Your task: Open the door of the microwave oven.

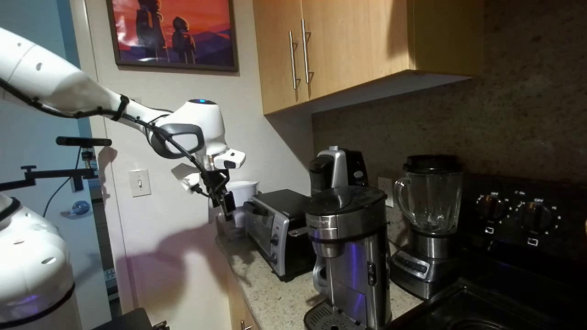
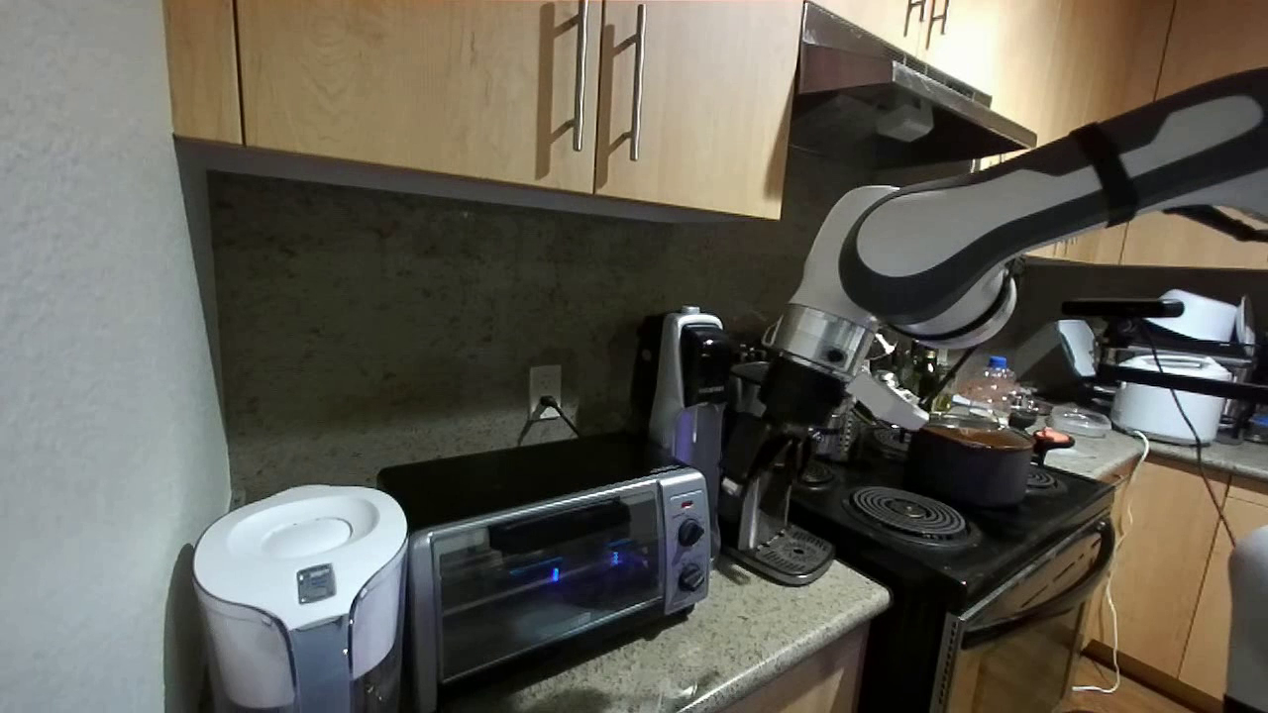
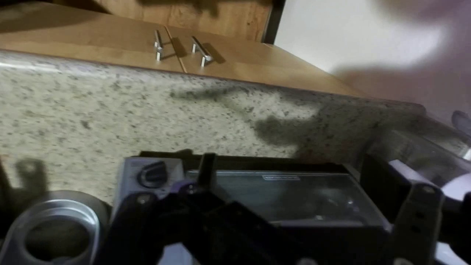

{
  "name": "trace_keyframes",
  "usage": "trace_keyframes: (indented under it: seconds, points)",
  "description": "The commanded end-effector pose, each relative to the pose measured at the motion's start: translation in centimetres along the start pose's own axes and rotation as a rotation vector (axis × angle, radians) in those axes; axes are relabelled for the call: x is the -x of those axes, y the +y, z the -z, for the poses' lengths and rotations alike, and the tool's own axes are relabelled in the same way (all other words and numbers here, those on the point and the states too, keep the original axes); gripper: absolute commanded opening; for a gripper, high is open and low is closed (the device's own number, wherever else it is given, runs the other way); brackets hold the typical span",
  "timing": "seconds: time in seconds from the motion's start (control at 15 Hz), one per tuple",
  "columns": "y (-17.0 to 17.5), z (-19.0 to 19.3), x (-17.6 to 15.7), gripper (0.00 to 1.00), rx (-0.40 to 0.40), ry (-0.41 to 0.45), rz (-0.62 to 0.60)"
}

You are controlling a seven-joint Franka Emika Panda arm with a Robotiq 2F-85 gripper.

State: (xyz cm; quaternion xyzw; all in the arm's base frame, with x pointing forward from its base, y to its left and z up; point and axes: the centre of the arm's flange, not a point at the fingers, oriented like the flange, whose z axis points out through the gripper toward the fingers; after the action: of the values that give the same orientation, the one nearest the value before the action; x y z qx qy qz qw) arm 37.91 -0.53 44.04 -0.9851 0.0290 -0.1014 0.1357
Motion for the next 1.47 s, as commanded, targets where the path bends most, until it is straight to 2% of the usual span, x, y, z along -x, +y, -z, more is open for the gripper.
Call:
trace_keyframes:
  seconds: [0.0,0.27,0.53,0.6,0.67,0.93,1.4]
  points:
    - [-2.8,-2.0,-1.0,1.00,-0.071,0.061,0.092]
    - [-3.6,-2.3,-1.9,1.00,-0.129,0.190,0.128]
    - [-4.2,-3.5,-2.5,1.00,-0.079,0.306,0.206]
    - [-4.3,-3.7,-2.4,1.00,-0.066,0.297,0.221]
    - [-4.4,-2.3,-2.3,1.00,-0.071,0.279,0.187]
    - [-4.6,-3.2,-2.2,1.00,-0.063,0.274,0.202]
    - [-5.9,0.4,-1.1,1.00,-0.069,0.321,0.219]
